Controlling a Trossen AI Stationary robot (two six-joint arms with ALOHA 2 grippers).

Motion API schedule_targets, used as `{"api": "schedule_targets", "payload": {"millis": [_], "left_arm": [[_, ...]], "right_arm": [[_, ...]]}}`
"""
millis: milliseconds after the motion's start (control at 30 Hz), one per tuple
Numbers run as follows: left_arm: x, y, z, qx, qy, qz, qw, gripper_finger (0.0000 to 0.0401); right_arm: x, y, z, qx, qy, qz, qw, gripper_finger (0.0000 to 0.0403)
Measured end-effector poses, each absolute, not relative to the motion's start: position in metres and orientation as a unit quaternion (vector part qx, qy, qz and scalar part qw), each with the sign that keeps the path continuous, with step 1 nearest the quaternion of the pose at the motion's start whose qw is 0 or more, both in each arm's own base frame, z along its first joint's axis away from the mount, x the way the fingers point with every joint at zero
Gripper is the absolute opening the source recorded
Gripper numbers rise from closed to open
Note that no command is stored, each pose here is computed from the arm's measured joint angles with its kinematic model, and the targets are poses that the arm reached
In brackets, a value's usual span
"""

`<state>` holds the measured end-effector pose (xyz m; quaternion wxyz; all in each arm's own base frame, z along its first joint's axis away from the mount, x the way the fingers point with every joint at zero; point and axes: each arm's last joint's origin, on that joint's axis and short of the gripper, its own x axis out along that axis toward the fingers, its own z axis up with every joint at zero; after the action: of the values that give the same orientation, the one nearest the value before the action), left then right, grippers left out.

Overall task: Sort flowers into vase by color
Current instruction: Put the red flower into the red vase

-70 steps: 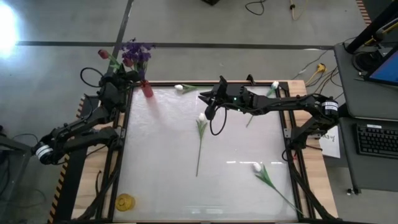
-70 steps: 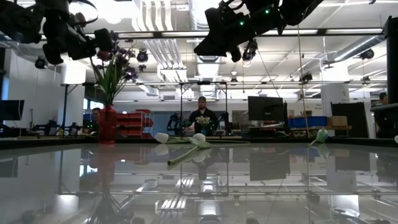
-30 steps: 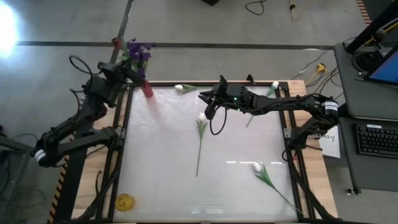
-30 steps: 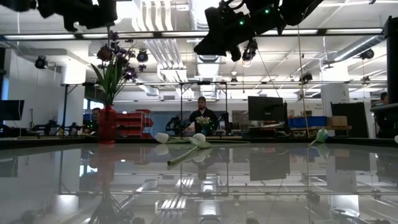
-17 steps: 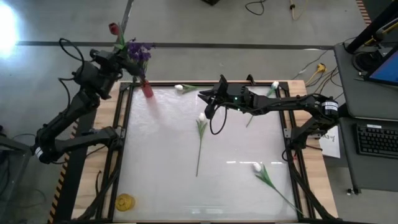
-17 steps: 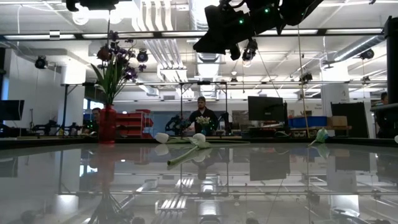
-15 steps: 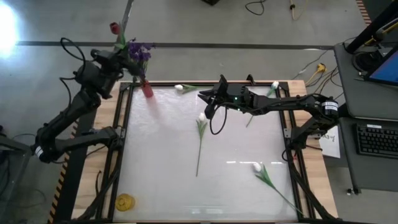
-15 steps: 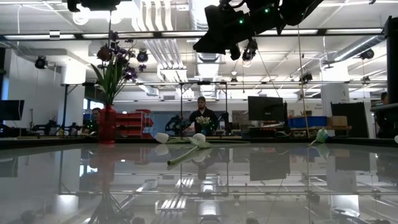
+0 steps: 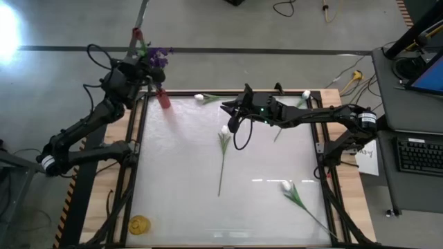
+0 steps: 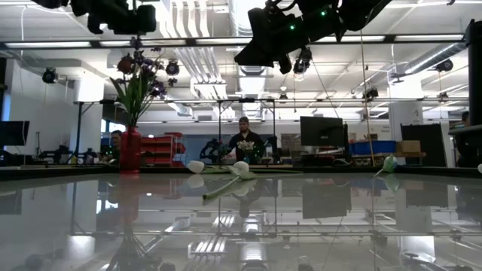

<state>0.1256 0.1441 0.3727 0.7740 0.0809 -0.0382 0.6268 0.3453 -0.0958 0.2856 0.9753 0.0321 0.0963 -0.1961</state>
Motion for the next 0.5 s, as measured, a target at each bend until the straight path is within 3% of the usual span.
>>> {"api": "schedule_targets", "payload": {"millis": [500], "left_arm": [[0.126,0.149,0.333,0.020,-0.054,0.653,0.755,0.0000]], "right_arm": [[0.345,-0.096,0.286,0.032,0.096,-0.196,0.975,0.0063]]}}
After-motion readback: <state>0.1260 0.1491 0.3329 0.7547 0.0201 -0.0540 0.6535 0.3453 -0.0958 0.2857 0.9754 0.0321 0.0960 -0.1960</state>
